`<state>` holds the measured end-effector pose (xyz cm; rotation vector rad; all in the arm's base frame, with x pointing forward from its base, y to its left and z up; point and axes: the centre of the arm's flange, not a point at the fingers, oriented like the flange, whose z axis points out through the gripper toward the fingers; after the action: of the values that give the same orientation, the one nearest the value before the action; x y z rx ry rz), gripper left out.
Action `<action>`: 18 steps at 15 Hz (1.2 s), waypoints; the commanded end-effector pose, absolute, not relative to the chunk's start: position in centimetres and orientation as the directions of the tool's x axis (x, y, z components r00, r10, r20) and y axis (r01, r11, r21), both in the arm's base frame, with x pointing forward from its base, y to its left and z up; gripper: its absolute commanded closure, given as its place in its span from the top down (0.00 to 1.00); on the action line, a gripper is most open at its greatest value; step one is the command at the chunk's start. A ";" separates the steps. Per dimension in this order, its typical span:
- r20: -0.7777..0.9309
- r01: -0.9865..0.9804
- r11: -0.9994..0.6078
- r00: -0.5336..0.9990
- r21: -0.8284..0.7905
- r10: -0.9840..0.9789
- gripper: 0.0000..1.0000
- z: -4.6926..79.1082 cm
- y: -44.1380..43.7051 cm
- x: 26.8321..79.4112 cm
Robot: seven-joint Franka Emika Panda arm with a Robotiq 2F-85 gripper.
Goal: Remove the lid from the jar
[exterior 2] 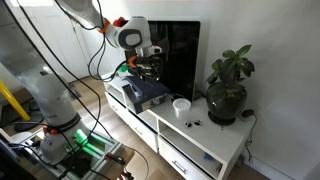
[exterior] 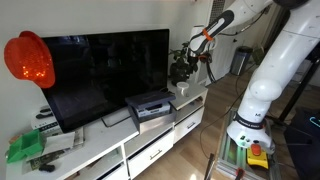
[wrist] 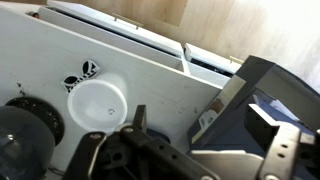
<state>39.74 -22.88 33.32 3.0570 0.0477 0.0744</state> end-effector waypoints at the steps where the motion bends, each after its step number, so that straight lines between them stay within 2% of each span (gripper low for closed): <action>1: -0.039 0.142 -0.975 0.990 0.172 0.137 1.00 26.9 -25.4 43.9; 4: -0.069 0.164 -0.968 0.986 0.189 0.154 1.00 23.2 -26.8 46.1; 5: -0.048 0.136 -0.978 0.990 0.160 0.130 1.00 25.0 -24.7 43.4; 11: -0.051 0.137 -0.977 0.990 0.162 0.130 1.00 24.4 -24.8 44.0; 13: 0.005 0.045 -0.981 0.999 0.188 0.047 1.00 22.7 -27.0 45.4; 18: 0.117 -0.006 -0.983 0.993 0.181 0.015 1.00 20.1 -29.7 46.9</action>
<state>45.32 -27.76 22.41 2.9450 0.0302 0.1273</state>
